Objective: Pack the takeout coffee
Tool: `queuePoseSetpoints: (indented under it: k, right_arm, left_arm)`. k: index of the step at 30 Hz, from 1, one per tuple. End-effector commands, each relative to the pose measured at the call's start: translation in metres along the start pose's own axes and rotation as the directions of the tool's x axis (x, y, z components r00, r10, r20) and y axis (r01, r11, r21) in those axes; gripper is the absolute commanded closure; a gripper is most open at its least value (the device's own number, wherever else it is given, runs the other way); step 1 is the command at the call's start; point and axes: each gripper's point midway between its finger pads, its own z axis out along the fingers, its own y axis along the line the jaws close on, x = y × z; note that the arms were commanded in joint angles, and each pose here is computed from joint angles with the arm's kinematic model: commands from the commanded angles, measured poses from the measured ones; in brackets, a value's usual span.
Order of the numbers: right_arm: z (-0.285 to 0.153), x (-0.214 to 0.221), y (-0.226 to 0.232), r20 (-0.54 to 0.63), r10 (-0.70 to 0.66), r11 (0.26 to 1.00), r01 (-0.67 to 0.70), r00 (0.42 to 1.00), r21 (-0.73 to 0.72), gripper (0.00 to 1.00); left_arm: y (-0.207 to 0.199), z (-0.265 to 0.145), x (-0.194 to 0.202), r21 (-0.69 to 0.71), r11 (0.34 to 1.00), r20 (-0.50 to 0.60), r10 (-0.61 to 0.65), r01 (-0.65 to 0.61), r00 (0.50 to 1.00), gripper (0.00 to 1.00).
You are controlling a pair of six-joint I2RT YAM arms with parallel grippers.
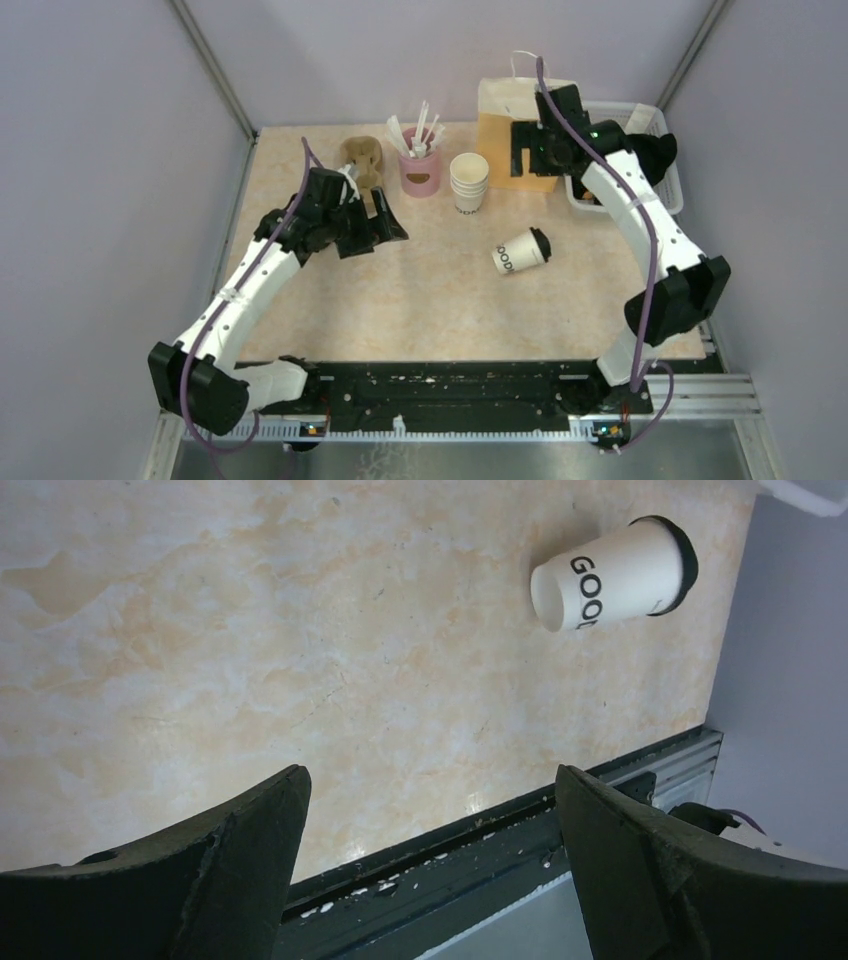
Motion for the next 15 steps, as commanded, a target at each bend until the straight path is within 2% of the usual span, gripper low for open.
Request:
queuePoseSetpoints:
  k: [1, 4, 8, 11, 15]
  right_arm:
    - [0.015, -0.029, 0.034, 0.025, 0.030, 0.999, -0.029, 0.999, -0.035, 0.10]
    - [0.019, -0.007, 0.044, -0.018, 0.035, 0.993, -0.036, 0.999, -0.110, 0.05]
    - [0.009, 0.020, 0.034, -0.054, 0.169, 0.939, -0.177, 0.984, -0.295, 0.04]
    - [0.015, 0.043, 0.013, -0.097, 0.227, 0.916, -0.246, 0.969, -0.316, 0.02]
    - [0.036, 0.071, -0.012, -0.159, 0.280, 0.895, -0.317, 0.947, -0.313, 0.05]
  left_arm:
    - [-0.018, -0.002, -0.009, 0.079, 0.996, 0.020, 0.033, -0.034, 0.999, 0.02]
    - [-0.024, 0.008, 0.001, 0.150, 0.988, -0.029, 0.046, -0.041, 0.999, 0.02]
    - [-0.044, 0.026, 0.024, 0.288, 0.957, -0.153, 0.073, -0.027, 0.985, 0.02]
    - [-0.056, 0.046, 0.040, 0.306, 0.952, -0.235, 0.102, -0.026, 0.967, 0.03]
    - [-0.077, 0.073, 0.062, 0.365, 0.931, -0.319, 0.132, -0.007, 0.938, 0.09]
